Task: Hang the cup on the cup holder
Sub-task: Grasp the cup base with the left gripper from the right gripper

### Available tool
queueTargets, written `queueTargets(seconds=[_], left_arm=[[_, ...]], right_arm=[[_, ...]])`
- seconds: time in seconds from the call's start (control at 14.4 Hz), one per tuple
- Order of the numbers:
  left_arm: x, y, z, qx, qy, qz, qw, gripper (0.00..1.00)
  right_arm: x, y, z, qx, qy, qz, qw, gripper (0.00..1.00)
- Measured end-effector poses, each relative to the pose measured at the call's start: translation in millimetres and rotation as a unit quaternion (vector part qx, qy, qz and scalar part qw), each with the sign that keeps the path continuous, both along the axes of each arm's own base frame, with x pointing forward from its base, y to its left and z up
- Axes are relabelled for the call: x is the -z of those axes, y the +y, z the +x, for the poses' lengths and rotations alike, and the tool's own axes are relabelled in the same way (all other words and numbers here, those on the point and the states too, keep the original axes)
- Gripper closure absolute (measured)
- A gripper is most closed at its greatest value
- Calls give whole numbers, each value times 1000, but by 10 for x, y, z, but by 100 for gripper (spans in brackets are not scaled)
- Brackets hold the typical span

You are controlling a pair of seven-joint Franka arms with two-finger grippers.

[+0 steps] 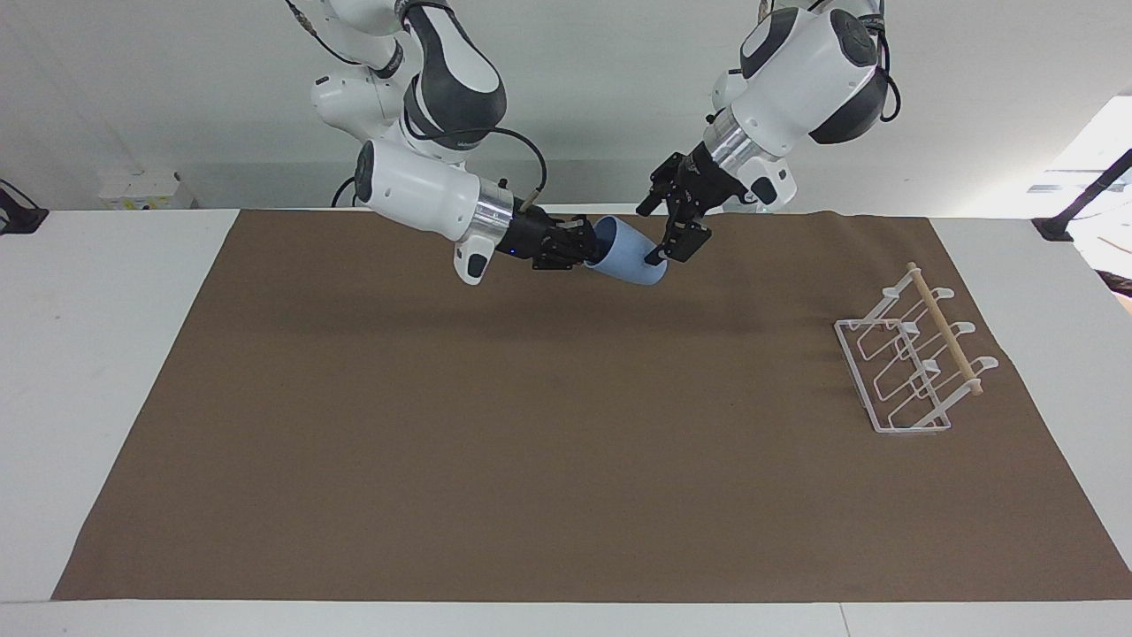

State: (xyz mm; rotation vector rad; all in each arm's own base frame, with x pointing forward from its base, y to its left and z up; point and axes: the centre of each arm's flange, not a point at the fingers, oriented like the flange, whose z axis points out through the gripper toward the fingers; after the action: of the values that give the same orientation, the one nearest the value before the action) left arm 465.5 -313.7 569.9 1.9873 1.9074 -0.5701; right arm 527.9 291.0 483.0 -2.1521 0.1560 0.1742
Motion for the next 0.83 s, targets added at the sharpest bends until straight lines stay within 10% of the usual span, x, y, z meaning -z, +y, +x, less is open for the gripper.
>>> queueTargets(seconds=[0.83], left_arm=[[302,60,63,-29,-15,0,999,3]], right_arm=[[-7,-2,-1,0,0,0,1000,95]])
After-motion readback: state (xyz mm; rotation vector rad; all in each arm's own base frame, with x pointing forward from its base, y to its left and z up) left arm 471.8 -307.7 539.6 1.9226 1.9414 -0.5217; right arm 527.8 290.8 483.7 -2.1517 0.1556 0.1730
